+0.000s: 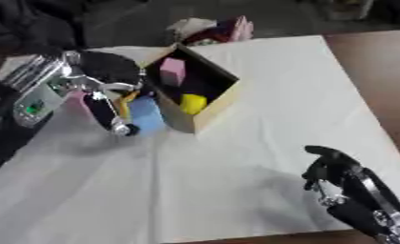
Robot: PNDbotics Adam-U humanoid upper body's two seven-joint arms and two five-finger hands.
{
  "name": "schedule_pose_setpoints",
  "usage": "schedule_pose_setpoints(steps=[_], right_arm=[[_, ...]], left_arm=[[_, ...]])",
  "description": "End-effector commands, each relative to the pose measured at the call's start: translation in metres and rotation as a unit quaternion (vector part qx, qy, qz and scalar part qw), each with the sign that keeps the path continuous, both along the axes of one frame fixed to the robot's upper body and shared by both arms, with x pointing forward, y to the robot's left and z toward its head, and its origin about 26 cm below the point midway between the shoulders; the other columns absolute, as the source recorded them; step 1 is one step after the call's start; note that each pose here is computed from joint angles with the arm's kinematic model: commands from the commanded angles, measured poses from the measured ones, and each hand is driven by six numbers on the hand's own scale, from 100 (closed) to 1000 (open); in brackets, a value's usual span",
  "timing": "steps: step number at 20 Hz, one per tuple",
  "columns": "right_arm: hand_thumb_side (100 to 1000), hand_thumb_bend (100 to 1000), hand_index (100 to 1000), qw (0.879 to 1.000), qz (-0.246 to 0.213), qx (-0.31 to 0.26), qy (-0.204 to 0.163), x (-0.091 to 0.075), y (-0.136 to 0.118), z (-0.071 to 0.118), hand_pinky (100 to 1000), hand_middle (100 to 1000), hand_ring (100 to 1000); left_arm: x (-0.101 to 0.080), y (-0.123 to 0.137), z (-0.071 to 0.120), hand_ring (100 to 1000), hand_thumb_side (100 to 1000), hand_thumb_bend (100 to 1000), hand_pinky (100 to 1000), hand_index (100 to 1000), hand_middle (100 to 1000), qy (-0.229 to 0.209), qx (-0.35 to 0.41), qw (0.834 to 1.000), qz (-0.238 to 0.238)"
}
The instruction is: Pick up objects on the table and place them in the box.
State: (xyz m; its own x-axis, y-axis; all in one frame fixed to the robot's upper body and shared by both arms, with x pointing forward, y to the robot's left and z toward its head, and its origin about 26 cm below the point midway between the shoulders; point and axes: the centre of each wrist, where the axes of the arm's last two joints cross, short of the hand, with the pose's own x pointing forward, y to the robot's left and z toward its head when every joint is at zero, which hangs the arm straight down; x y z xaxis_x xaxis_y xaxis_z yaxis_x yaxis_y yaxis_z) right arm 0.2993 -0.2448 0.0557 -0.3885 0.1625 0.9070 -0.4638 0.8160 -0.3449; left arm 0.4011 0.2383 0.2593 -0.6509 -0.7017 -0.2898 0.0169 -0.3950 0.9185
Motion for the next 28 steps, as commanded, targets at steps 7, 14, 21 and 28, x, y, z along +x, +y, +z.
schedule_pose_setpoints(steps=[7,14,21,28], right_arm=[[378,100,838,1.0,0.014,-0.003,-0.009,0.001,0.003,0.007,684,489,467],[377,100,838,1.0,0.018,0.0,-0.01,0.002,0.006,0.008,684,489,467],[377,100,839,1.0,0.018,0.0,-0.01,0.002,0.005,0.008,684,489,467],[374,100,839,1.0,0.013,-0.001,-0.011,0.002,0.004,0.008,684,488,466]], left_arm=[[0.046,0.001,-0.009,513,315,283,605,776,581,-0.116,-0.087,0.988,0.052],[0.061,-0.007,-0.039,624,346,285,688,832,685,-0.099,-0.078,0.99,0.057],[0.063,-0.005,-0.047,786,393,482,788,905,848,-0.076,-0.052,0.993,0.072],[0.056,0.0,-0.036,758,350,404,783,894,821,-0.071,-0.073,0.993,0.056]])
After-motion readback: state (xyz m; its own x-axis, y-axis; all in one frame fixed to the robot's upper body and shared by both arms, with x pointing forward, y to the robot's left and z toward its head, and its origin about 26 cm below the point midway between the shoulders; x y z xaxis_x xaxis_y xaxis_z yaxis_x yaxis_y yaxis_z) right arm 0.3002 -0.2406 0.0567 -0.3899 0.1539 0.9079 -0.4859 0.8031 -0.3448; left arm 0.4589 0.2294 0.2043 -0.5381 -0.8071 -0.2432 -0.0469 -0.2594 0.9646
